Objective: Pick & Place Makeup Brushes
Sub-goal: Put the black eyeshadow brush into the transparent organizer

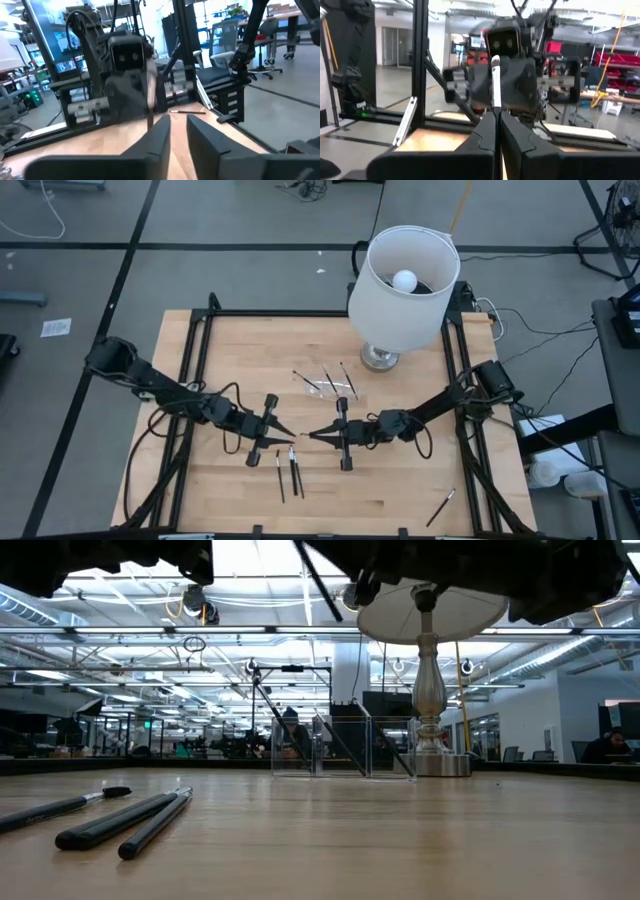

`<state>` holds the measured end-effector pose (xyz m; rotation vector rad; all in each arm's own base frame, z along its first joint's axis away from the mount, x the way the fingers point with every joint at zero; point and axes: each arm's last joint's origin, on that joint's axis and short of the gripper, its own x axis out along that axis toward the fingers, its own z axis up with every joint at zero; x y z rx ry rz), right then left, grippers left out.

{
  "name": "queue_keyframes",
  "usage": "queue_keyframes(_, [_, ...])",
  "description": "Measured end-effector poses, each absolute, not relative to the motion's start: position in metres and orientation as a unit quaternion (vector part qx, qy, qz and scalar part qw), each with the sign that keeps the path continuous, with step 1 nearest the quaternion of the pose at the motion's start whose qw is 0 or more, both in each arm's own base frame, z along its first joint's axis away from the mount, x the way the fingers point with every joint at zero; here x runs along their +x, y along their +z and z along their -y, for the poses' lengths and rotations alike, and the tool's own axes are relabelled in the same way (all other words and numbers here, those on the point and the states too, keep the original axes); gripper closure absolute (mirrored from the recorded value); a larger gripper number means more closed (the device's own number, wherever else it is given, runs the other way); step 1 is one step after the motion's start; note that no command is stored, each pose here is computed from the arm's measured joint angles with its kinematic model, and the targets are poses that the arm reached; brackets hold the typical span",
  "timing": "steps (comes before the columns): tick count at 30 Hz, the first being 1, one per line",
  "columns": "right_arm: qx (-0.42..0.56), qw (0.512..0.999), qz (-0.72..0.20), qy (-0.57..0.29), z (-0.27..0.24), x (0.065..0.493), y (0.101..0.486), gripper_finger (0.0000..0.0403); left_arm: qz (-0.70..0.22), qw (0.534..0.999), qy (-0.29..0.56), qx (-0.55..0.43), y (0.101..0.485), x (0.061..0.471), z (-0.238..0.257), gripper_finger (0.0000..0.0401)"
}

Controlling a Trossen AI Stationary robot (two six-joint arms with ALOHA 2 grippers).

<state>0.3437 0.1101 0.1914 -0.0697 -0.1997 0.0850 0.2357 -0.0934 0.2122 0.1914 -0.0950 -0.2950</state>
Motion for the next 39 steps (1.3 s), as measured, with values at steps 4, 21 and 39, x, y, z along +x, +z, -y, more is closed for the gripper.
queue_keyframes(4, [-0.031,0.993,0.102,0.042,-0.111,0.348,0.191,0.0403,0.044,0.984,-0.141,0.098,0.212,0.240,0.095,0.0271])
queue_keyframes(21, [-0.039,0.995,0.083,0.043,-0.117,0.366,0.188,0.0403,0.056,0.986,-0.132,0.090,0.216,0.244,0.087,0.0198])
queue_keyframes(39, [-0.034,0.995,0.086,0.036,-0.113,0.370,0.186,0.0403,0.052,0.983,-0.145,0.100,0.215,0.244,0.088,0.0362])
